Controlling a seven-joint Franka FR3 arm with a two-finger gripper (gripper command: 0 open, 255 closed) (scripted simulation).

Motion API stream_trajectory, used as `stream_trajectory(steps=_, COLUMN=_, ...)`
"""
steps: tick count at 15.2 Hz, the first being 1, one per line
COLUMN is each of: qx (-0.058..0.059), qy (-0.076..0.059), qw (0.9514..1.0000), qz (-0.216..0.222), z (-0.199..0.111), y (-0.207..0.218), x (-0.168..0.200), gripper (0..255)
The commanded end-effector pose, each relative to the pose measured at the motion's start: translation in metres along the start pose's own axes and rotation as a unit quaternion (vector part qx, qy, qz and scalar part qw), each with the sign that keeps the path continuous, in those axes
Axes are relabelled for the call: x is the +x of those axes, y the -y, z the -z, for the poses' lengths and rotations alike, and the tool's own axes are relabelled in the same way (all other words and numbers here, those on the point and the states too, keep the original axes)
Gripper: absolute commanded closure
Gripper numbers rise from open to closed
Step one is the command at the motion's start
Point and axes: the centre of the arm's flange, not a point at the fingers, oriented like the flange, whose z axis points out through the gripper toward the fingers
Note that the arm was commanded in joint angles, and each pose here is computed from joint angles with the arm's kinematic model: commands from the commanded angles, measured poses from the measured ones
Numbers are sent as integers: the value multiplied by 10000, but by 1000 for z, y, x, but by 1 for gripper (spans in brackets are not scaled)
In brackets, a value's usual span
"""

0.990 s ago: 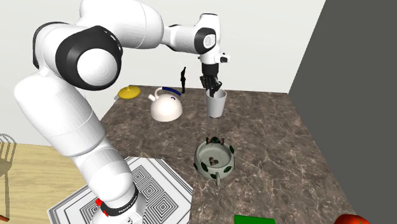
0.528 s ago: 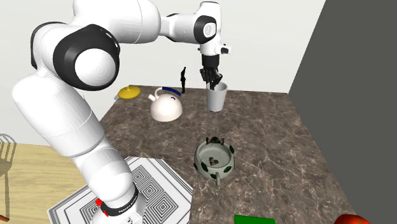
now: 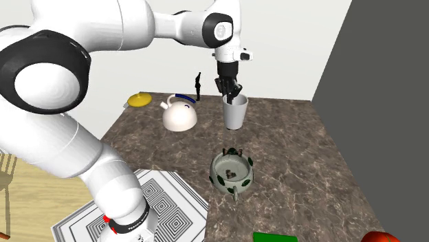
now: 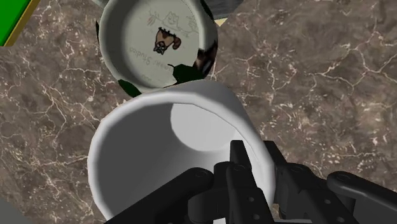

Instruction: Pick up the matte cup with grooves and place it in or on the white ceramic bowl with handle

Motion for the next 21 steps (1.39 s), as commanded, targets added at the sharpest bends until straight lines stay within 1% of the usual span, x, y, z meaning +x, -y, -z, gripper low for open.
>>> stream_trajectory(steps=1, qx=2, qy=-1, qw=10000, qz=6, z=0, y=-17, x=-15, gripper=255)
stream_trajectory(steps=10, qx=2, qy=-1, qw=10000, qz=6, z=8, y=-102, x=-90, gripper=255)
stream_trajectory(steps=21, qx=2, qy=-1, qw=10000, qz=6, z=-50, y=-96, x=-88, gripper=255)
